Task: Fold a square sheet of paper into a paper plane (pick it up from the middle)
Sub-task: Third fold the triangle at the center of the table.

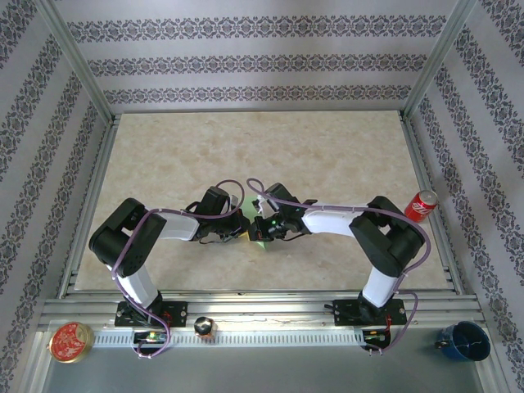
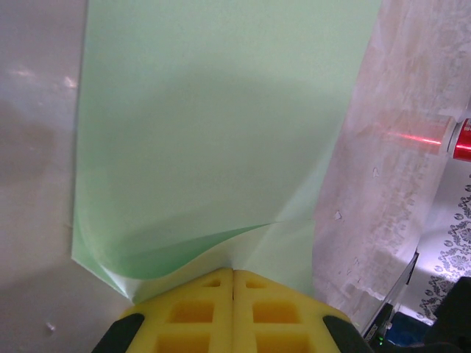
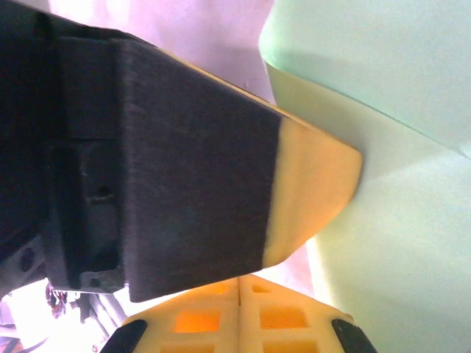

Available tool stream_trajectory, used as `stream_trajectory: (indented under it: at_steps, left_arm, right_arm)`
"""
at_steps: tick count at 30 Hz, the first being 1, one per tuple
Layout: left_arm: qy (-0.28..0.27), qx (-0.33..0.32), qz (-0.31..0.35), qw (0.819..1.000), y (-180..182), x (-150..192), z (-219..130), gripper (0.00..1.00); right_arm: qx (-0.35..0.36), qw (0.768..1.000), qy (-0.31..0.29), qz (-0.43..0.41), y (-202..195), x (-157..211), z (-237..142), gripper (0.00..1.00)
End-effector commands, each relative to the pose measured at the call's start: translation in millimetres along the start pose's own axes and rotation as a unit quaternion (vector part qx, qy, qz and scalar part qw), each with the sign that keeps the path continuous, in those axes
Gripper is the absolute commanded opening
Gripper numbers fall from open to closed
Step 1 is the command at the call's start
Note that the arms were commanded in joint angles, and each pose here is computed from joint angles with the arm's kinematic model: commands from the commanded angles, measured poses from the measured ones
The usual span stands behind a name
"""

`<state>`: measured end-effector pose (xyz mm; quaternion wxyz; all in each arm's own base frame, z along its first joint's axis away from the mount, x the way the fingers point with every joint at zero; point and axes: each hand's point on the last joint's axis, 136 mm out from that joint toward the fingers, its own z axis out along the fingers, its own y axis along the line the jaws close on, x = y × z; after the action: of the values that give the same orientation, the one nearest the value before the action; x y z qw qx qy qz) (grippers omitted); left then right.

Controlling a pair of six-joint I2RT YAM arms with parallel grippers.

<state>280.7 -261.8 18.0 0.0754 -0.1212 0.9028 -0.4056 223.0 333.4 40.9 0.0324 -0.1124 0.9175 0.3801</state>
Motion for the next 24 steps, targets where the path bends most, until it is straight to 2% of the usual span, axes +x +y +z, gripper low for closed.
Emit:
stream_trajectory:
  at_steps: [1, 14, 24]
  left_arm:
    - [0.016, -0.038, -0.008, 0.999, 21, 10, 6, 0.00]
    - [0.017, -0.043, -0.010, 0.999, 25, 12, 6, 0.00]
    - [0.018, -0.046, -0.015, 0.999, 28, 13, 8, 0.00]
  right_arm:
    - [0.015, 1.000, 0.006, -0.002, -7, 4, 5, 0.00]
    - [0.041, 0.999, 0.027, 0.017, -35, 28, 9, 0.00]
    - [0.041, 0.998, 0.030, 0.023, -40, 42, 5, 0.02]
